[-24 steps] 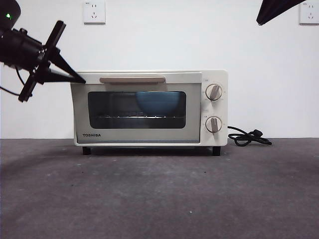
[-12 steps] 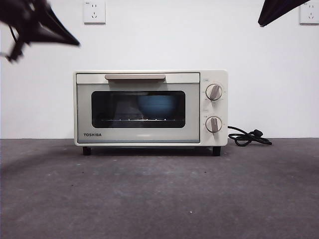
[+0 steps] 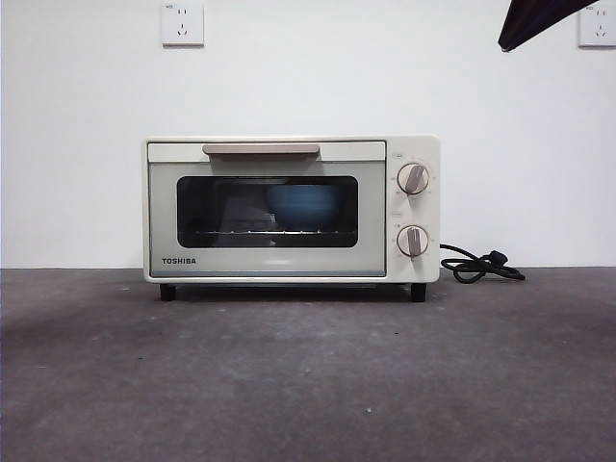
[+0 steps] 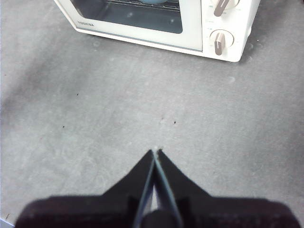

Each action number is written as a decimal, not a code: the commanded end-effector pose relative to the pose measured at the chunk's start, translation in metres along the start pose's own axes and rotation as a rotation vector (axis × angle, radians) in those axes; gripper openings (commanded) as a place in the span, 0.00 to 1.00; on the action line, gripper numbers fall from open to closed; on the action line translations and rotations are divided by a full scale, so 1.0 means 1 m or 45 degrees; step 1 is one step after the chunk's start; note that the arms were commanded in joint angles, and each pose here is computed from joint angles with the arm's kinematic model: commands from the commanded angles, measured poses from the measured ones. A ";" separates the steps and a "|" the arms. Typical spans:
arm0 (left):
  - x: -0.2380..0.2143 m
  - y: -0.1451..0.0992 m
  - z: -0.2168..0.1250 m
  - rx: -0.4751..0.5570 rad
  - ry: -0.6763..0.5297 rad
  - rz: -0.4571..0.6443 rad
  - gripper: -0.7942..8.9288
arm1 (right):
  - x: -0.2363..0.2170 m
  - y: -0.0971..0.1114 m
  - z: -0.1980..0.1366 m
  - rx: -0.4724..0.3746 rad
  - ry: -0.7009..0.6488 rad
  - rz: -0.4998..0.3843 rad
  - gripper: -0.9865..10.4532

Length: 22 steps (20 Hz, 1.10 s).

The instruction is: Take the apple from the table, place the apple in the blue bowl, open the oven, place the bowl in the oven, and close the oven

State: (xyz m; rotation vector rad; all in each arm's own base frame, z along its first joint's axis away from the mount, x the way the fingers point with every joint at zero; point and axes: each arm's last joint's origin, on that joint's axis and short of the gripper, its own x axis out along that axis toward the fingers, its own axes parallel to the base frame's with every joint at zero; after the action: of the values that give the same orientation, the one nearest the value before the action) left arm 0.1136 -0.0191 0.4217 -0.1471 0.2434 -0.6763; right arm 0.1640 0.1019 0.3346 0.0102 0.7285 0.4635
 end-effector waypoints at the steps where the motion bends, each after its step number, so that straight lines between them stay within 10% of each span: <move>1: -0.005 -0.004 0.000 0.101 -0.022 -0.001 0.08 | 0.001 0.000 -0.002 0.003 0.001 0.000 0.09; 9: -0.006 -0.002 -0.030 0.715 0.010 0.056 0.08 | 0.001 0.000 -0.002 0.003 0.002 0.000 0.09; 22: 0.011 0.043 -0.221 0.516 -0.281 0.629 0.08 | 0.001 0.000 -0.002 0.003 0.002 0.000 0.09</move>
State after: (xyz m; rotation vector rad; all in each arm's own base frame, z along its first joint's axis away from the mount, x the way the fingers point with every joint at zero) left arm 0.0882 -0.0056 0.1989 0.2581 -0.0676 -0.2154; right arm 0.1640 0.1019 0.3345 0.0101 0.7289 0.4635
